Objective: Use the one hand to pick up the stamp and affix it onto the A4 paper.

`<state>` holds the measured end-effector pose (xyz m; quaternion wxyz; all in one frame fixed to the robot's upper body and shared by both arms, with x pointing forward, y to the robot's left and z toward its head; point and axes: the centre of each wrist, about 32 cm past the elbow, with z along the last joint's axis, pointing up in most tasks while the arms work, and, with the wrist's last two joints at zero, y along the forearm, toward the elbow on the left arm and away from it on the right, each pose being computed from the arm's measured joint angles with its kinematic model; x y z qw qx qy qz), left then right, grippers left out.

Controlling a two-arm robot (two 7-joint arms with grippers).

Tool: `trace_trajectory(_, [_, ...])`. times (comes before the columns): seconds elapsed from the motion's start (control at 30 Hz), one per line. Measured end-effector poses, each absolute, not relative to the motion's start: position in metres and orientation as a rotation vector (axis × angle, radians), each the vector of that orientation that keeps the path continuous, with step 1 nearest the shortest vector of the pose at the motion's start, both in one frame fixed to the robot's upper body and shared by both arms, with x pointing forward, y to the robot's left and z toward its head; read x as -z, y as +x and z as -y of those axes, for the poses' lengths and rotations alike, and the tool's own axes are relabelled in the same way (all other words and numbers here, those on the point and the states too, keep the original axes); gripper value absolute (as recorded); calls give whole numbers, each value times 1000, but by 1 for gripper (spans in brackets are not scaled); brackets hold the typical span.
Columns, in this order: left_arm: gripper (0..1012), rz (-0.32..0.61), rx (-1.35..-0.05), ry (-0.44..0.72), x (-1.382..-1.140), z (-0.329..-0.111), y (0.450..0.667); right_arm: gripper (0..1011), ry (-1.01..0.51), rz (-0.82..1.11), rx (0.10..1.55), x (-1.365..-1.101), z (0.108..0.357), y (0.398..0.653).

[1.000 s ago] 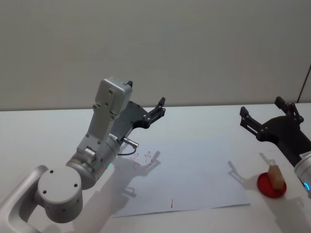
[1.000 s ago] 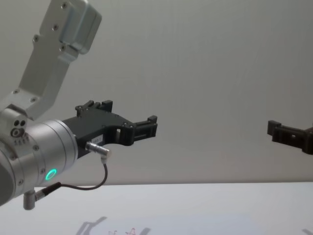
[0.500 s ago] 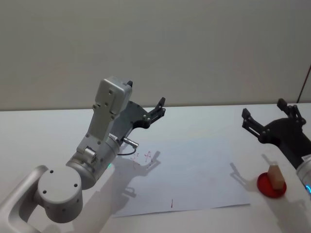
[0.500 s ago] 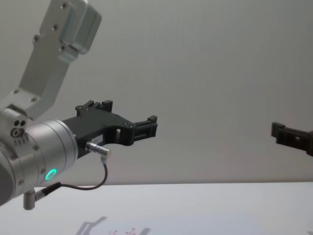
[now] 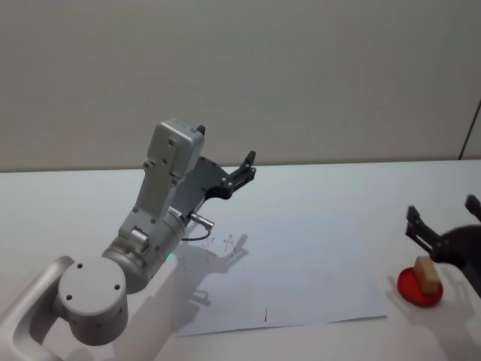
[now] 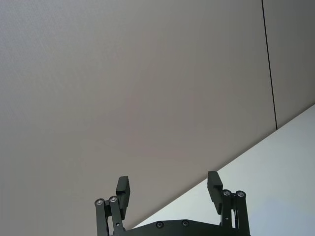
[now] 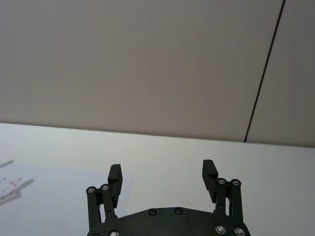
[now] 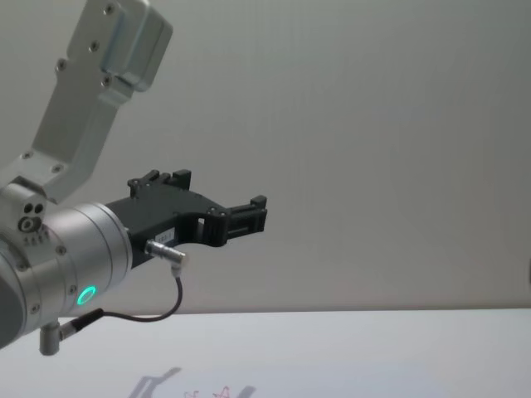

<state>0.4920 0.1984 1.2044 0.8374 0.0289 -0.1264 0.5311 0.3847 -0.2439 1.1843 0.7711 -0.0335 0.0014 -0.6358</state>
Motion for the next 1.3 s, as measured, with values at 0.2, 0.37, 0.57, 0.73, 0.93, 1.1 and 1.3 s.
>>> trace_trajectory(0.2, [1001,268,-1124,61,-1204,-198,492,1001,-110,-33,1405,-1183,245,374])
trace_trajectory(0.37, [1001,268,-1124,61,-1204,-198,492,1001,-137,-60,1411,-1183,245,372])
trace_trajectory(0.57, [1001,268,-1124,61,-1204,-198,492,1001,-161,-92,1408,-1181,244,374])
trace_trajectory(0.73, [1001,268,-1124,61,-1204,-198,492,1001,-190,-130,1406,-1178,243,378])
trace_trajectory(0.93, [1001,268,-1124,61,-1204,-198,492,1001,-223,-171,1413,-1174,242,381])
trace_trajectory(1.1, [1001,268,-1124,61,-1204,-198,492,1001,-256,-205,1419,-1170,240,383])
trace_trajectory(1.3, [1001,268,-1124,61,-1204,-198,492,1001,-286,-229,1421,-1165,238,385])
